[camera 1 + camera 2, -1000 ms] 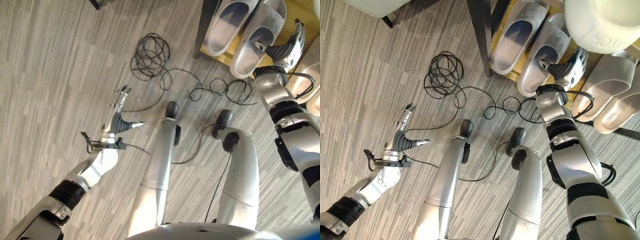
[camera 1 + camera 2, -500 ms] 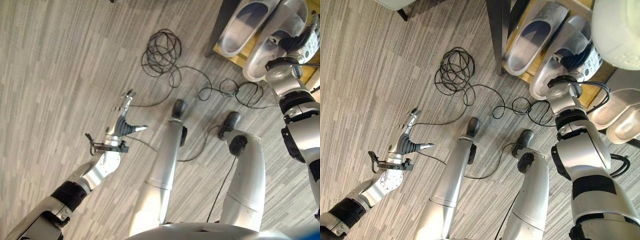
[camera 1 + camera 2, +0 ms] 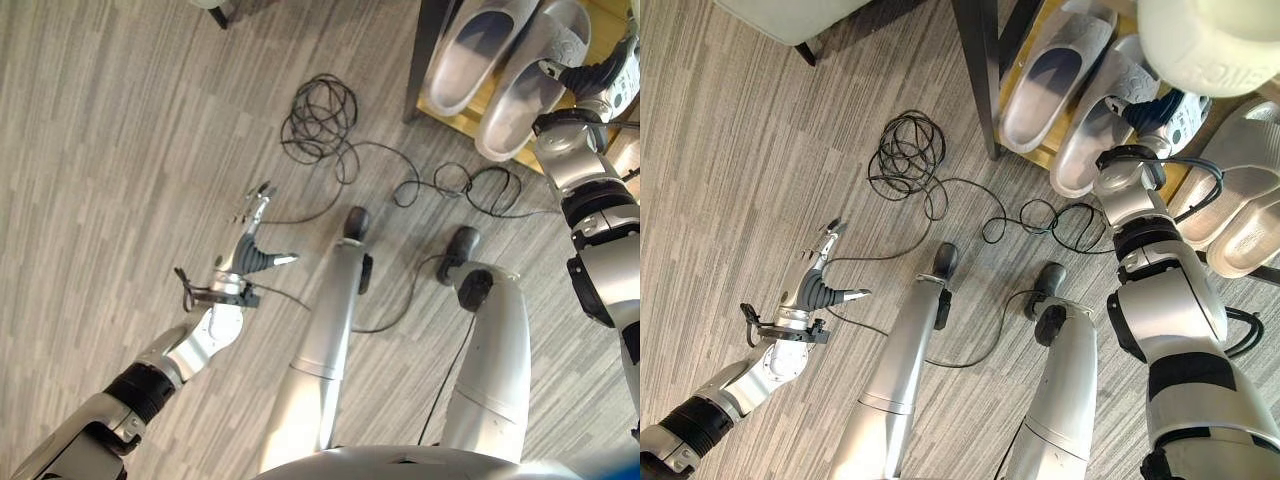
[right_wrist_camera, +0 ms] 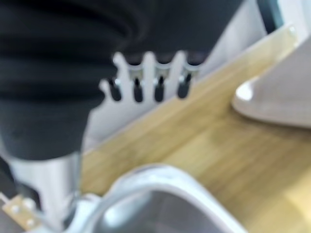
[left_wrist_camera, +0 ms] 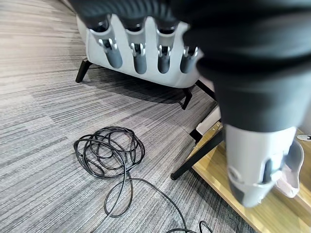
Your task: Arrange the slippers neatly on the shoe rack.
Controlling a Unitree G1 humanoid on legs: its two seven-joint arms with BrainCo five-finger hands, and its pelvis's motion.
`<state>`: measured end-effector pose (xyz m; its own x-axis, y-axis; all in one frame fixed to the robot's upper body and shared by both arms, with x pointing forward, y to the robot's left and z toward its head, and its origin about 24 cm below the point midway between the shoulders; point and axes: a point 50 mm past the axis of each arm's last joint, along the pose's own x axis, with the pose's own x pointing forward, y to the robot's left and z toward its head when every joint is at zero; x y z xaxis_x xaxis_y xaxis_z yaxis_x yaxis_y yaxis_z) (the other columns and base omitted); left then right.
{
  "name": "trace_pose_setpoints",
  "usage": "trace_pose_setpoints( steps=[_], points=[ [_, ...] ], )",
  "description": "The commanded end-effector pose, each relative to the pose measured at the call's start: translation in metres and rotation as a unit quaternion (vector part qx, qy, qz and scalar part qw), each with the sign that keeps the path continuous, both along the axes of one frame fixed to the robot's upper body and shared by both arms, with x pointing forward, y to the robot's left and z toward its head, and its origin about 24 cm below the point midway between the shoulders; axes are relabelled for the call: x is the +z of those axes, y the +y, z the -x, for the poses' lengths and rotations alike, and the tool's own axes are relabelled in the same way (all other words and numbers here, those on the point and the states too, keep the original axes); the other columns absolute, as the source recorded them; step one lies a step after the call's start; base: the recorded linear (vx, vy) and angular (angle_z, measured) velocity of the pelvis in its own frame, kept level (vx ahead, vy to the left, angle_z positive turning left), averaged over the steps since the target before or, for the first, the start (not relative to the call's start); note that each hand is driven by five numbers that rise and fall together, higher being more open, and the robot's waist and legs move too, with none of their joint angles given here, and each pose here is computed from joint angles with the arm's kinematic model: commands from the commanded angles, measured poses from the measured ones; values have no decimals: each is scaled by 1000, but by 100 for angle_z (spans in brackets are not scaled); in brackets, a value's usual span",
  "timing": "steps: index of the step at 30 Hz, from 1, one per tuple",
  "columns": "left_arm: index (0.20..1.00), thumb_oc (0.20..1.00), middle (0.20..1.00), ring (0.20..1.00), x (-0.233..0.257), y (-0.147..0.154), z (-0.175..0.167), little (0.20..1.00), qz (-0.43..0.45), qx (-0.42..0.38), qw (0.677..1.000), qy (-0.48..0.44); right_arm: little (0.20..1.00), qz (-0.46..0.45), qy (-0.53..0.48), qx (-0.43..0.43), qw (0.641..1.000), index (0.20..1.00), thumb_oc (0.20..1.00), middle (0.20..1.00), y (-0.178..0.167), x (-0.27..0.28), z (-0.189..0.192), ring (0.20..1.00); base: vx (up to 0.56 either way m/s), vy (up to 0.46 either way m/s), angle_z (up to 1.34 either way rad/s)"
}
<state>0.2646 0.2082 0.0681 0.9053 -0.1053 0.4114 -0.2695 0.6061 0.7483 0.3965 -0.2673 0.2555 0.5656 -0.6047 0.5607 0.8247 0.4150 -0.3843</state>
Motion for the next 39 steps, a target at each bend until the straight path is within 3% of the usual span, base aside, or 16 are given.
trace_pose_setpoints(
  steps=[1,14,28,39],
  points=[
    [1000,1000,1000,1000,1,-1,5,1000,19,-12,1000,-4,1000,11,-23,-14,1000,1000,1000,1000,-14,19,6,1000,0,0,0],
    [1000,1000,1000,1000,-18,1,18,1000,13,-7,999,38,1000,39,50,-104,993,1000,1000,1000,-45,5,15,1000,22,-4,1],
    [1000,1000,1000,1000,-25,-2,25,1000,3,-26,998,49,1000,88,42,-199,975,1000,1000,1000,-86,33,41,1000,-1,-31,11],
    [1000,1000,1000,1000,-37,3,26,1000,-2,-13,997,72,1000,67,15,-157,985,1000,1000,1000,-71,44,32,1000,-2,-13,7]
  ],
)
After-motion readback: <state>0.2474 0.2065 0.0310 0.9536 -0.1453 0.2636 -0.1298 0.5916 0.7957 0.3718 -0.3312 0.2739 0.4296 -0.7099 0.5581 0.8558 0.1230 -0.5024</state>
